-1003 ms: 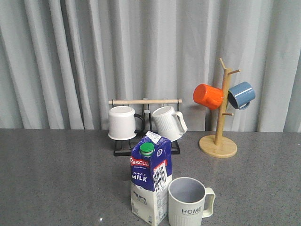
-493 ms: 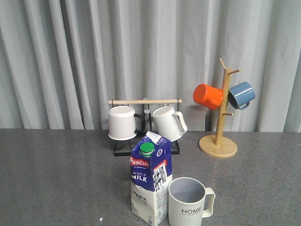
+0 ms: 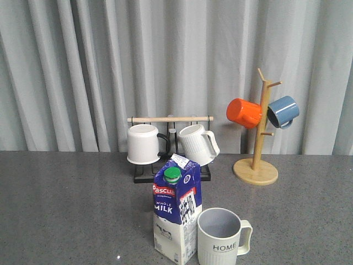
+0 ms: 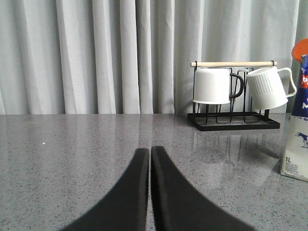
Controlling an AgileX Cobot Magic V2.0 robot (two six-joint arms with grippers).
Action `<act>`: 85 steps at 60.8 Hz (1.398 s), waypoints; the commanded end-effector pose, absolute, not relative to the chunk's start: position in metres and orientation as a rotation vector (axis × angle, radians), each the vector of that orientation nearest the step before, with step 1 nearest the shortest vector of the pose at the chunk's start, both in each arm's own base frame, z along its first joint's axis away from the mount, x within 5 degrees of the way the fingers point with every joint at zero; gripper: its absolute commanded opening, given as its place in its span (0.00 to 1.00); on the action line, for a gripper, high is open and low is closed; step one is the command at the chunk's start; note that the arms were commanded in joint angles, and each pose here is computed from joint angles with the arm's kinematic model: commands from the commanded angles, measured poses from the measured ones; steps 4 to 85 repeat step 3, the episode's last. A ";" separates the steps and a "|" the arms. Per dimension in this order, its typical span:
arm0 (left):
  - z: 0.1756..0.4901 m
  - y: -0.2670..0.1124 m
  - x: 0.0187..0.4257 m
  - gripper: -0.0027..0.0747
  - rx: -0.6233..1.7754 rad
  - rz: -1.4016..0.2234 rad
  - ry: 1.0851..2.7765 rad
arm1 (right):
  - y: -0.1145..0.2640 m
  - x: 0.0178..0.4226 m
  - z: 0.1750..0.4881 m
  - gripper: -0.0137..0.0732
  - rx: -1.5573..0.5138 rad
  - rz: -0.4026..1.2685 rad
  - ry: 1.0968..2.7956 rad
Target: Place milk next to cup
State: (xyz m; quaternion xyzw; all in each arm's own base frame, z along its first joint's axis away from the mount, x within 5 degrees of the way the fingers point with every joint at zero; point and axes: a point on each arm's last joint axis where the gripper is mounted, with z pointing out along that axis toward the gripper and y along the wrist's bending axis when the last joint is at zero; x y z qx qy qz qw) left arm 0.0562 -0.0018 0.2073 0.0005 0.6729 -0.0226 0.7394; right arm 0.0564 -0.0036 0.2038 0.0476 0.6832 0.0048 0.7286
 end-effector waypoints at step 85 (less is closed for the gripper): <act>0.209 -0.002 0.055 0.02 -0.013 -0.066 1.404 | -0.003 0.055 0.209 0.15 0.092 0.012 1.427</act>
